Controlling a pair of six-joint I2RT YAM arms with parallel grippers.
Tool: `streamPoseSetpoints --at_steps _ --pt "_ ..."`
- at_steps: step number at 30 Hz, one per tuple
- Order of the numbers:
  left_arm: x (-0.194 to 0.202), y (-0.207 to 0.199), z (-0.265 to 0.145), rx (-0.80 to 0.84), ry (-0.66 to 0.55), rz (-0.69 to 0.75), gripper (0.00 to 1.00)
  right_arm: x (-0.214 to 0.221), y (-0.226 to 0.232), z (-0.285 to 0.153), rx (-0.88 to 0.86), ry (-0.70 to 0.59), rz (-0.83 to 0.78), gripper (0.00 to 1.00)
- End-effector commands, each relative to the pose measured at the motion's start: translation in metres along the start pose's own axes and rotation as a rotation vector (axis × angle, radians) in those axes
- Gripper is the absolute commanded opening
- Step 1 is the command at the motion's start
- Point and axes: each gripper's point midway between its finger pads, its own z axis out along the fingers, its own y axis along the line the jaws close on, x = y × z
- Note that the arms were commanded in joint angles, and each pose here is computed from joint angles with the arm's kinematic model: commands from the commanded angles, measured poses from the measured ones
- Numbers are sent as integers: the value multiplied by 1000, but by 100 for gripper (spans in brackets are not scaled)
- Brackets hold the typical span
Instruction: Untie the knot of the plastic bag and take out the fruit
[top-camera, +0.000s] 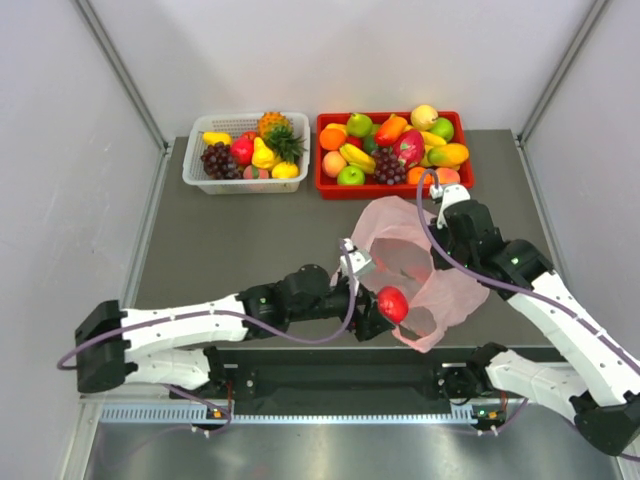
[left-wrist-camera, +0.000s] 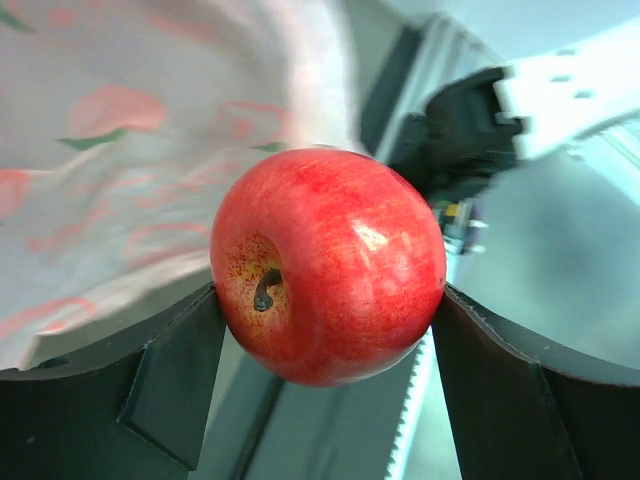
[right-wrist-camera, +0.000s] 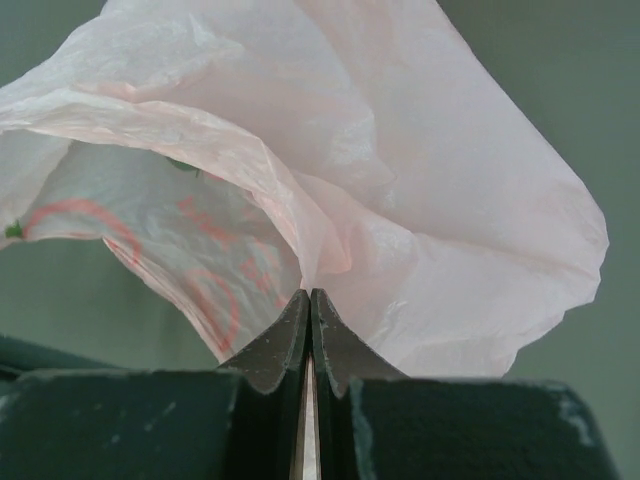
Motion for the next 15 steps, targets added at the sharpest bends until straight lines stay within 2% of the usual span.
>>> streamPoseSetpoints --at_steps 1,4,7,10,11,14,15 --pt "-19 -34 -30 137 -38 -8 0 -39 -7 8 38 -121 72 0" --pt "-49 -44 -51 147 -139 13 0 -42 -11 21 35 -116 105 0" --pt "-82 -29 -69 49 -246 47 0 -42 -15 27 41 -118 126 0" --pt "-112 2 -85 -72 -327 79 0 -43 -15 26 31 -131 129 0" --pt "-127 30 -91 -153 -365 69 0 -44 -15 25 27 -136 129 0" --pt "-151 68 -97 -220 -414 53 0 -42 -11 22 2 -136 126 0" --pt "-162 99 -106 -299 -444 48 0 -40 -10 20 -7 -137 124 0"
